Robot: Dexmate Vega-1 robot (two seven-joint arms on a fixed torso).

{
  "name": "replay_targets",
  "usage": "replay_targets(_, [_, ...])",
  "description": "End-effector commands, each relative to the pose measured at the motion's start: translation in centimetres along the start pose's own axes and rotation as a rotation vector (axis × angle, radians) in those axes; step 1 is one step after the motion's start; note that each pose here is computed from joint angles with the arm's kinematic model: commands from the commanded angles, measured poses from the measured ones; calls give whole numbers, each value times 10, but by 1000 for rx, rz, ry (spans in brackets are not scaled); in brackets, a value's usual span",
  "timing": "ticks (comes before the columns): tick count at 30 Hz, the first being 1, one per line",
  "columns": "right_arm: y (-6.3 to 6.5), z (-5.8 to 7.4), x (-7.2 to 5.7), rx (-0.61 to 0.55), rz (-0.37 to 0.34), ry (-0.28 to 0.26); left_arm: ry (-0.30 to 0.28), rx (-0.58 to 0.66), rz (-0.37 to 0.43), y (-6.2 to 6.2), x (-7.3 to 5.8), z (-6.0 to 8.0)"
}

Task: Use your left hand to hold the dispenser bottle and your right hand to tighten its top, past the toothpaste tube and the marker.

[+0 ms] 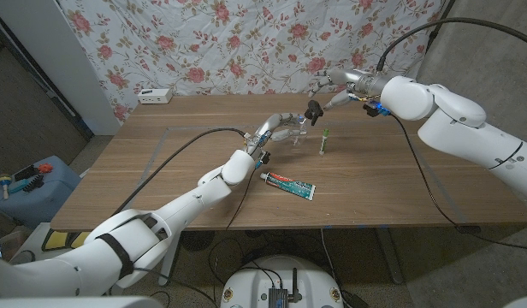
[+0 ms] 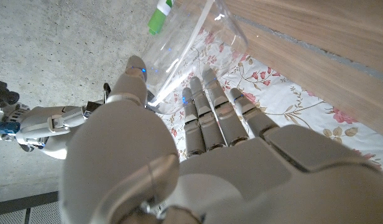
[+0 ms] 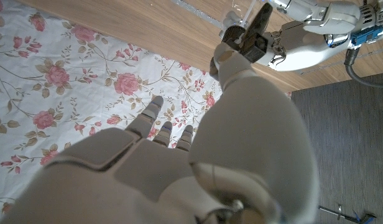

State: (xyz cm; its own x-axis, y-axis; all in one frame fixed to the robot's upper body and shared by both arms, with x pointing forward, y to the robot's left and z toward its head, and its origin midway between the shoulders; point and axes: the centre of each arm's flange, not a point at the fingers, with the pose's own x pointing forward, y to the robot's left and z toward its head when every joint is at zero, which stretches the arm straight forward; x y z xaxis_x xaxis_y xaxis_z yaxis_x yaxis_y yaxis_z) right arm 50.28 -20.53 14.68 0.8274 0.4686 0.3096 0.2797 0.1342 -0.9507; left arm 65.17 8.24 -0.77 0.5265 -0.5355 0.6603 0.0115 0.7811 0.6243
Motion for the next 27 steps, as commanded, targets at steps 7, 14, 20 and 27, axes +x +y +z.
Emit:
replay_targets(7, [5, 0, 3, 3, 34, 9, -5, 0, 0, 0, -1, 1])
replay_targets(14, [7, -3, 7, 2, 46, 20, -9, 0, -5, 1, 2, 1])
replay_targets(20, [6, -4, 11, -5, 58, 24, -9, 1, -8, 2, 4, 1])
replay_targets(27, [2, -4, 18, -3, 116, 39, -10, -1, -13, 2, 8, -1])
